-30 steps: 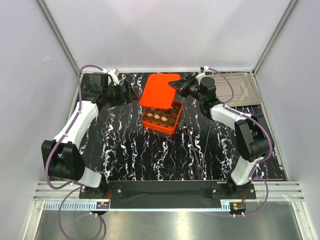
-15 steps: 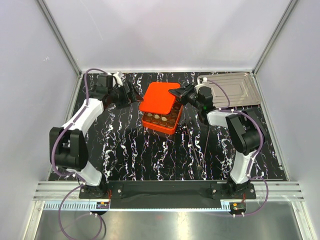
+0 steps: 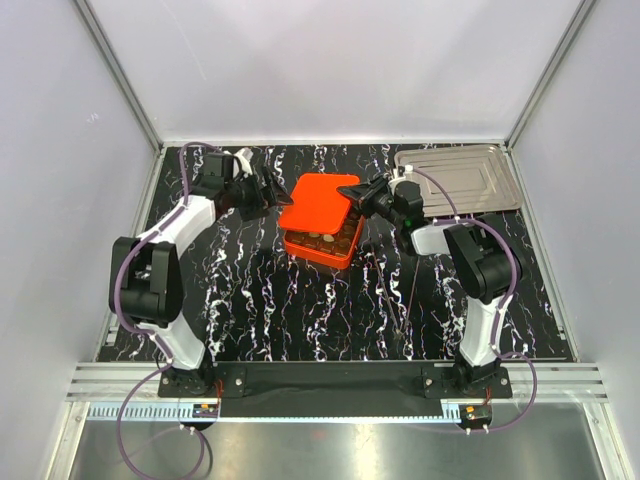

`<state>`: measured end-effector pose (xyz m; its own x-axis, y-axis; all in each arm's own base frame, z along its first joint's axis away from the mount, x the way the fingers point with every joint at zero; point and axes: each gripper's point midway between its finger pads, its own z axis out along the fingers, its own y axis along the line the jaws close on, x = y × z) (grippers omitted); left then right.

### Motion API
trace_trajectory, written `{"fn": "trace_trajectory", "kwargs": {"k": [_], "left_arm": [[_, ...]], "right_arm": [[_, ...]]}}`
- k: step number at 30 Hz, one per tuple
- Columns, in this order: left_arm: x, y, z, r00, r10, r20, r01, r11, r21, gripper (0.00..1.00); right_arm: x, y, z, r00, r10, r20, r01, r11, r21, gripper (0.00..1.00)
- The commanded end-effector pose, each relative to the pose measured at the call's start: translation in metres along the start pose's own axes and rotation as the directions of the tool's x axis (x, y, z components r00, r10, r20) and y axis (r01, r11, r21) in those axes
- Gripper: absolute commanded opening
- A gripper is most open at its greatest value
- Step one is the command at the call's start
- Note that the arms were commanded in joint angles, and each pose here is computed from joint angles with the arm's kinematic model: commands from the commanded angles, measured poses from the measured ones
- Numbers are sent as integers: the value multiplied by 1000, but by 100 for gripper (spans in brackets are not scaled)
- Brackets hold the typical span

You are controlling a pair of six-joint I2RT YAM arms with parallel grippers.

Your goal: Pack the chocolate

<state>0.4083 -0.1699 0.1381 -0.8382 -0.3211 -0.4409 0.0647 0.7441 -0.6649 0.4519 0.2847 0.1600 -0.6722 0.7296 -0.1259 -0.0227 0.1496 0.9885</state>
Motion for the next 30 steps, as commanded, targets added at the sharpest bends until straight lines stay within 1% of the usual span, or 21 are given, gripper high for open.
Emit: {"fn": "trace_trajectory", "kwargs": {"k": [1,8,18,24,30], "left_arm": [[-7,-17,4,999,31,29,-33,997,77,96],[0,-19,16,1000,22,2,-22,996,84,93],[4,-18,24,1000,24,-10,-23,997,67,93],[10,-13,26,1000,17,-19,-16,999,51,93],[10,-11,27,1000,17,-19,-16,999,46,93]], "right_arm": [[-2,18,-2,1000,-4,3,5,996,-90,0],[-5,5,-8,1000,6,17,-5,997,-72,2],[0,-11,-5,999,33,-32,-34,998,-51,3],[3,-21,-6,997,67,-40,-69,996,-49,3],[0,-22,-9,997,71,-38,-73,996,-57,3]]}}
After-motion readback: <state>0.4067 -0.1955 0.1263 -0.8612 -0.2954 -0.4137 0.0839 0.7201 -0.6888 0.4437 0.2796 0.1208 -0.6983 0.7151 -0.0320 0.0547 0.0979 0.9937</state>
